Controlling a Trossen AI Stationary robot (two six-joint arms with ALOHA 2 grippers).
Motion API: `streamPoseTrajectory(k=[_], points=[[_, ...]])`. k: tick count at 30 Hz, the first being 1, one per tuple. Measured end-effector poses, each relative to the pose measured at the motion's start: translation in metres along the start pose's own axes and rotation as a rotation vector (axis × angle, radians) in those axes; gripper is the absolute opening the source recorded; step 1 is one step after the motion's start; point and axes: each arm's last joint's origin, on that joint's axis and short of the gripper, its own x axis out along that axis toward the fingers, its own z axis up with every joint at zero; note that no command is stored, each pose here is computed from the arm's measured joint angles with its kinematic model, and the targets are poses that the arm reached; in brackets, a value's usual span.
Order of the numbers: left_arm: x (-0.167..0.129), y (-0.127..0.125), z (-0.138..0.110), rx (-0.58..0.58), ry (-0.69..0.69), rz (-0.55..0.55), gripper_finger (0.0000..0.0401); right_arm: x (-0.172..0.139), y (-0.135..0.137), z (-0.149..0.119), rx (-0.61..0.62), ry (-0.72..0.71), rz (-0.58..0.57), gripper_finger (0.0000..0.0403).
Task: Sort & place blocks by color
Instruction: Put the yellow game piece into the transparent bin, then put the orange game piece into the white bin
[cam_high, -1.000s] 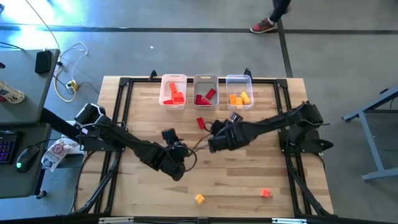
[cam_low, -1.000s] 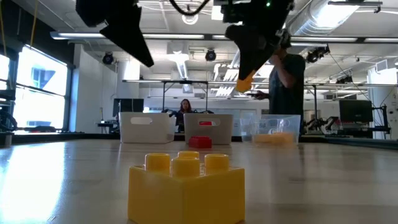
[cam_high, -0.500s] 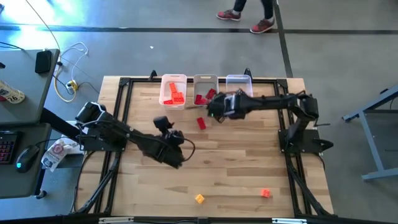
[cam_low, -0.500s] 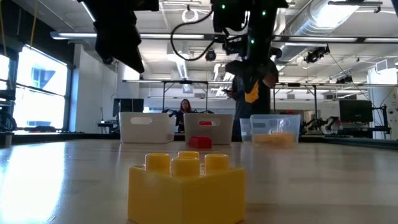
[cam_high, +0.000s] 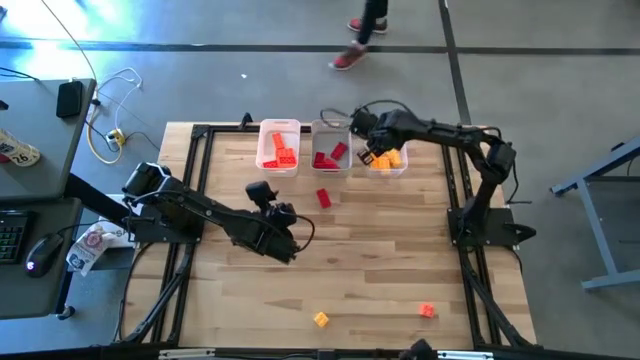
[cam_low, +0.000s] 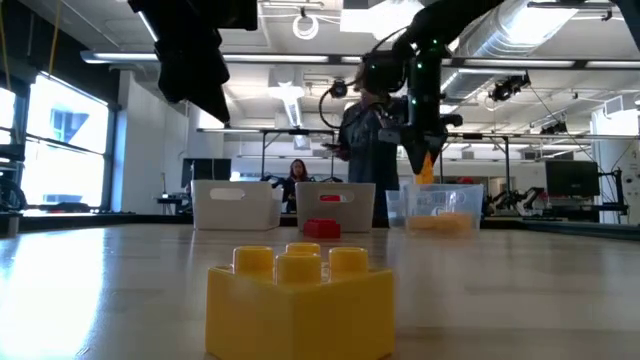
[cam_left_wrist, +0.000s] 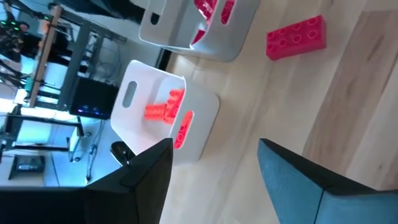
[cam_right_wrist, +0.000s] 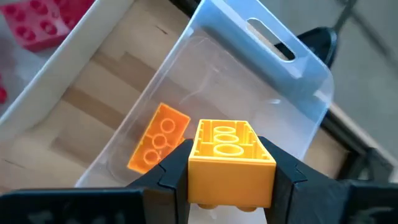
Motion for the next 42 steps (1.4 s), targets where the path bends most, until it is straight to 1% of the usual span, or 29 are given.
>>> streamPoseTrajectory(k=[4,9,14,18,21,23,25,29,32,38,42], points=[[0.0,-0.001,0.0,0.001,0.013,-0.018,0.0223,0.011,-0.021,0.01,0.063,0.021,0.084,0.012],[0.0,-0.001,0.0,0.002,0.014,-0.018,0.0223,0.022,-0.044,0.017,0.137,0.048,0.169,0.0149],[0.0,-0.001,-0.001,0.016,0.017,-0.021,0.0223,0.027,-0.058,0.019,0.121,0.052,0.143,0.0173],[0.0,-0.001,-0.001,0.016,0.017,-0.021,0.0223,0.028,-0.06,0.019,0.086,0.049,0.138,0.0193],[0.0,-0.001,-0.001,0.015,0.017,-0.02,0.0223,0.028,-0.06,0.019,0.085,0.045,0.128,0.0207],[0.0,-0.001,-0.001,0.015,0.017,-0.02,0.0223,0.028,-0.06,0.019,0.104,0.051,0.135,0.0213],[0.0,-0.001,-0.001,0.014,0.017,-0.02,0.0223,0.025,-0.06,0.017,0.108,0.083,0.172,0.0214],[0.0,-0.001,-0.001,0.0,0.016,-0.019,0.0223,0.007,-0.056,0.019,0.104,0.087,0.226,0.021],[0.0,-0.001,0.0,-0.008,0.014,-0.019,0.0223,-0.017,-0.047,0.017,0.102,0.039,0.258,0.0207],[0.0,-0.001,0.0,-0.009,0.014,-0.019,0.0223,-0.063,-0.026,-0.002,0.072,-0.031,0.316,0.0206],[0.0,-0.001,0.0,-0.01,0.015,-0.022,0.0223,-0.087,-0.013,-0.019,0.049,-0.051,0.313,0.0206]])
